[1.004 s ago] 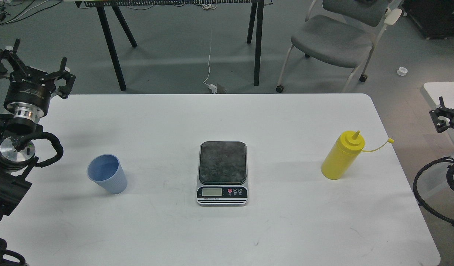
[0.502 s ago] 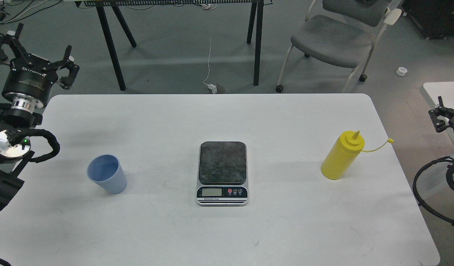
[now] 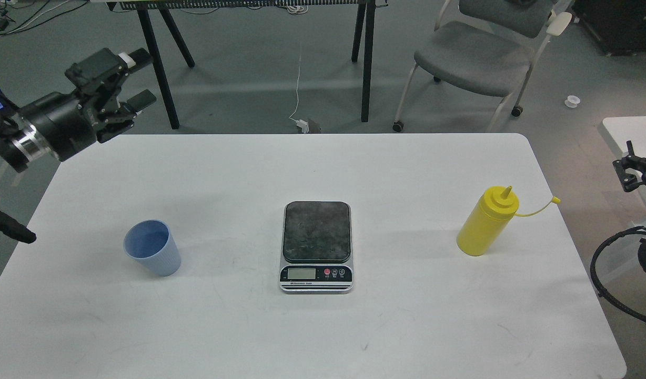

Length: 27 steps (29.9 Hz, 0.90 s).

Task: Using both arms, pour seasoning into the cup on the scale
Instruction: 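Move the left gripper down toward the blue cup, then grasp the blue cup with the left gripper and lift it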

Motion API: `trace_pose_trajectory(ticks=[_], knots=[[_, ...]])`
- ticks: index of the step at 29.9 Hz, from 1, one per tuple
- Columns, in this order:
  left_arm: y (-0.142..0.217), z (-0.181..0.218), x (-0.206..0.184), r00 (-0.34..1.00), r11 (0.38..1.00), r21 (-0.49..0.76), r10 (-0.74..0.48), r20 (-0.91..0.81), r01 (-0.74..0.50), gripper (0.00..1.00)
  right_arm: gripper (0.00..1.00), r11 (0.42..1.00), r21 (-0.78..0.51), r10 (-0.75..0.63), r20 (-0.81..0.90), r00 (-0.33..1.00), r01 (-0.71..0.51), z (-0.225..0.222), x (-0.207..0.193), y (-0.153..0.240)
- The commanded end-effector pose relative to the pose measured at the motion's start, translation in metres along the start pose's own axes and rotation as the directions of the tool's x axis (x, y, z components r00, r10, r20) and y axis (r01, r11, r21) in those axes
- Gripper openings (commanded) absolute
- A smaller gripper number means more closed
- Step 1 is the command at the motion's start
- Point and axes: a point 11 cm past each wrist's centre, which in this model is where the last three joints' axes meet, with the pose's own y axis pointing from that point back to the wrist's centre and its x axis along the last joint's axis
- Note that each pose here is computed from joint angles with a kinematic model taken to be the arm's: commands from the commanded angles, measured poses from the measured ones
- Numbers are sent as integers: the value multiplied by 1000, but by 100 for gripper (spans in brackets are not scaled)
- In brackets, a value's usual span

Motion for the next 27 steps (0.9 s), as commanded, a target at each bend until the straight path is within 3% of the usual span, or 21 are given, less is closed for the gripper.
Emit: trace_pose_trajectory(ticks=[1, 6, 9, 13, 22, 27], knots=[[6, -17, -8, 959, 990, 126, -92, 267, 60, 99, 100, 1000, -5, -16, 5, 1000, 16, 2, -5, -2], [23, -53, -20, 770, 946, 316, -255, 584, 73, 93, 100, 1000, 1, -20, 4, 1000, 20, -2, -6, -2], [33, -75, -39, 648, 905, 408, -383, 658, 120, 87, 100, 1000, 3, -20, 0, 1000, 20, -5, -6, -2], [59, -105, -52, 526, 830, 531, -532, 664, 170, 80, 100, 1000, 3, -20, 0, 1000, 20, -5, -6, -2], [74, -130, -75, 498, 777, 587, -611, 615, 228, 67, 100, 1000, 2, -21, 1, 1000, 21, -3, -7, -2], [78, -145, -95, 495, 744, 609, -653, 574, 276, 45, 100, 1000, 1, -19, 2, 1000, 19, -2, -6, -2]])
